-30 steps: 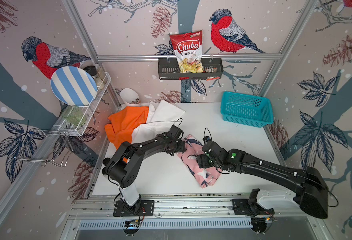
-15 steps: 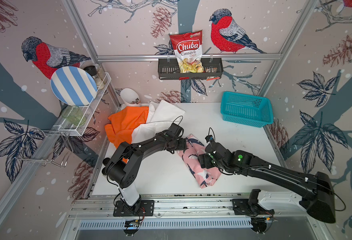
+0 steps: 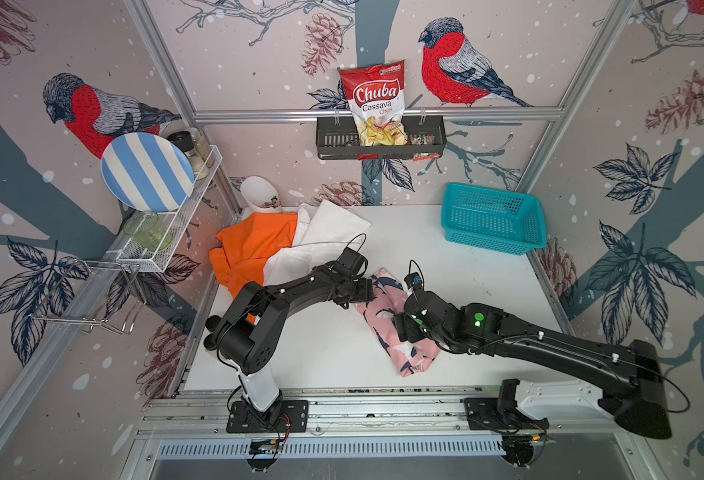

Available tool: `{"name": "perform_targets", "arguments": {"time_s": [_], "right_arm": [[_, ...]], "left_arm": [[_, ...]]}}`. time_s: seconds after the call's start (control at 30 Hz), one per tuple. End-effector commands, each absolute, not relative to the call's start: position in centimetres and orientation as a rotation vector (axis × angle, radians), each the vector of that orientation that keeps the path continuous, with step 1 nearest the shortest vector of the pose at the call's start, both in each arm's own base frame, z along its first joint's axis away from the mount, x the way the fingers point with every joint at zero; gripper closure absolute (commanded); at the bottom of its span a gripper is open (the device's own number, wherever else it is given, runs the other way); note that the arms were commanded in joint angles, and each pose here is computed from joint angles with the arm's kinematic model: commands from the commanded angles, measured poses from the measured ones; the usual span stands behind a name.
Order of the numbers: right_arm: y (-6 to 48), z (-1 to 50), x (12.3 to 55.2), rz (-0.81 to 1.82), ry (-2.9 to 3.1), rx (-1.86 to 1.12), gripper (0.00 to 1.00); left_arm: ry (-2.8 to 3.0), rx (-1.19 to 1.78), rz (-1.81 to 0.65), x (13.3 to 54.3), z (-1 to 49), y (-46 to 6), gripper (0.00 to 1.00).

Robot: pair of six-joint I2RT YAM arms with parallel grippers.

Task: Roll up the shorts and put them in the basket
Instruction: Roll the shorts at the center of the board.

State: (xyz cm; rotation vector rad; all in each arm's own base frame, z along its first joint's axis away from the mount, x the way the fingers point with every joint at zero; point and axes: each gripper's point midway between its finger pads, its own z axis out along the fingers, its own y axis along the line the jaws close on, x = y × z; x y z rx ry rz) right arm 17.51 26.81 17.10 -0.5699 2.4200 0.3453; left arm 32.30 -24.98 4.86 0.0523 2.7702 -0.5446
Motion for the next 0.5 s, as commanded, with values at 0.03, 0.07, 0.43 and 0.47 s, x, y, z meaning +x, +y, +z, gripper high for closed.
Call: {"name": "perform_targets", "arguments": {"time_s": [0.03,0.07,0.43,0.47], "right_arm": [[26.65,17.09,17.60,0.275,2.405,-0.588,0.16],[26.68,17.19,17.52,0.271,2.400,-0.587,0.16],[26.56,16.63,16.87,0.213,2.386,-0.601,0.16],[26.53,16.63,16.93,0.209,2.382,-0.601,0.16]], "left_arm": [[2.757,0.064,-0.584,32.47,5.22,-25.57,0.23],[2.758,0.064,-0.583,32.44,5.22,-25.54,0.23],[2.728,0.054,-0.579,31.95,5.79,-24.82,0.23],[2.727,0.052,-0.577,31.83,5.80,-24.72,0.23]]}}
